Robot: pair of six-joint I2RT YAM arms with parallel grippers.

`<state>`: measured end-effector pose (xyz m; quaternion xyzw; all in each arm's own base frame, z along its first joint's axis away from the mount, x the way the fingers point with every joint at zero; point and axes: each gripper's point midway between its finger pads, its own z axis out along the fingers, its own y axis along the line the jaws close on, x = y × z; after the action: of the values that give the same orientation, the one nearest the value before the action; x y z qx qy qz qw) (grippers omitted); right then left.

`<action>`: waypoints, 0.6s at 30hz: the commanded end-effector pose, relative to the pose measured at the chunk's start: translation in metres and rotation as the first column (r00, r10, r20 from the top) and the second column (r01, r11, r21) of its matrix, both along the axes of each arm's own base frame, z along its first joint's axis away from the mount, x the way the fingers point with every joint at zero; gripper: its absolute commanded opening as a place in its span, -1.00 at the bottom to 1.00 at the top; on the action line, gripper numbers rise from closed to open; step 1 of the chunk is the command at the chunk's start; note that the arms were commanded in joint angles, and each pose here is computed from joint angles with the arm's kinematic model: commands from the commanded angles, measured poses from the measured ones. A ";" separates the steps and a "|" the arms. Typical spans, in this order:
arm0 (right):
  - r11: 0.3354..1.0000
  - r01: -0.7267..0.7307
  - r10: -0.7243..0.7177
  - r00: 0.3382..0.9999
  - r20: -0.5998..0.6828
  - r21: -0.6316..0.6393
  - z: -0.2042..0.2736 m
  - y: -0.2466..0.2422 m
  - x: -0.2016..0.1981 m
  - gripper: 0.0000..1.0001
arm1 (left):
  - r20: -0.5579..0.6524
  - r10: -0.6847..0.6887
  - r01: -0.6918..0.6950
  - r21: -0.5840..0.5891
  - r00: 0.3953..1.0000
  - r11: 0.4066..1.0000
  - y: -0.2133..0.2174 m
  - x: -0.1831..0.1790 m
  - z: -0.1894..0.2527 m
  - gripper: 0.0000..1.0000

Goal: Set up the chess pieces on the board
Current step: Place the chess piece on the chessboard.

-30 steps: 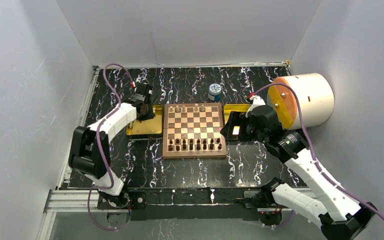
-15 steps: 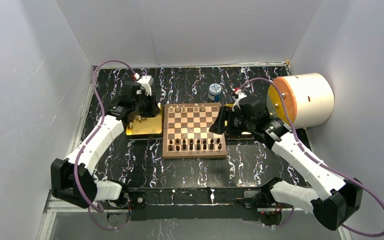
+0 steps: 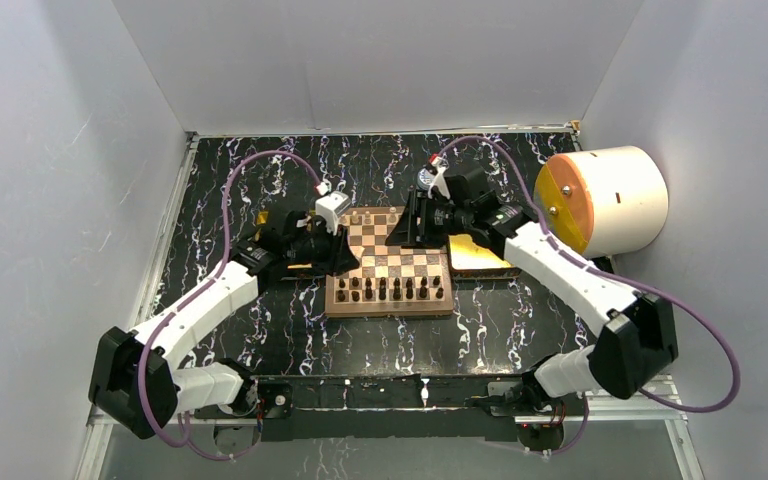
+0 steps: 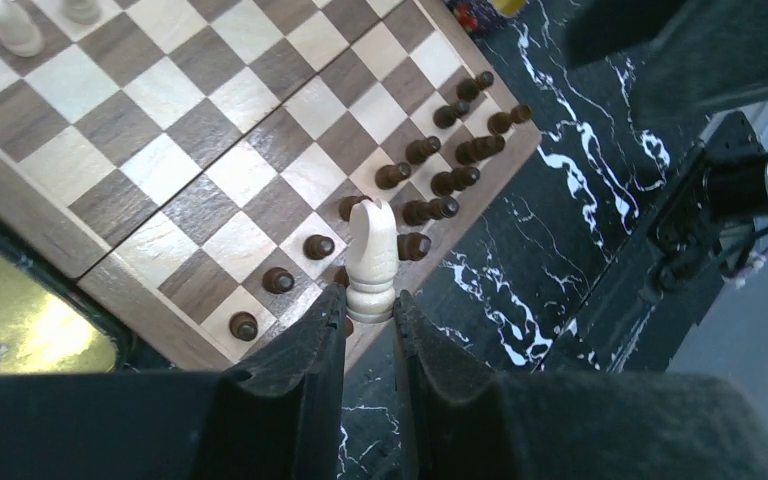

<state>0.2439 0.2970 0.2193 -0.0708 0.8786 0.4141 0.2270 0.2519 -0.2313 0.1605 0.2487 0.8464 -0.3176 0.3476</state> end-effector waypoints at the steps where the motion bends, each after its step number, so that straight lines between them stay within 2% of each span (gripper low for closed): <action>1: 0.990 -0.098 0.096 0.995 0.026 0.098 0.028 0.031 0.003 0.21 | 0.071 -0.105 0.109 -0.053 0.992 0.993 -0.014 -0.010 0.015 -0.88; 5: 0.985 -0.163 0.162 0.987 0.013 0.063 0.022 0.044 0.006 0.38 | 0.087 -0.122 0.128 -0.070 0.989 0.989 -0.015 -0.013 0.017 -0.88; 8: 0.975 -0.212 0.213 0.977 -0.016 0.066 0.017 0.053 0.003 0.42 | 0.093 -0.133 0.141 -0.080 0.987 0.987 -0.017 -0.016 0.018 -0.88; 13: 0.961 -0.262 0.266 0.963 -0.040 0.084 0.011 0.063 -0.004 0.23 | 0.105 -0.153 0.163 -0.097 0.983 0.982 -0.019 -0.019 0.023 -0.90; 18: 0.958 -0.273 0.277 0.960 -0.041 0.089 0.007 0.063 -0.007 0.23 | 0.111 -0.168 0.180 -0.118 0.980 0.977 -0.022 -0.022 0.028 -0.91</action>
<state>0.2391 0.3531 0.2063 -0.1418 0.8701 0.4531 0.1327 0.2378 -0.2481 0.1716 0.2946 0.8077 -0.3650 0.3572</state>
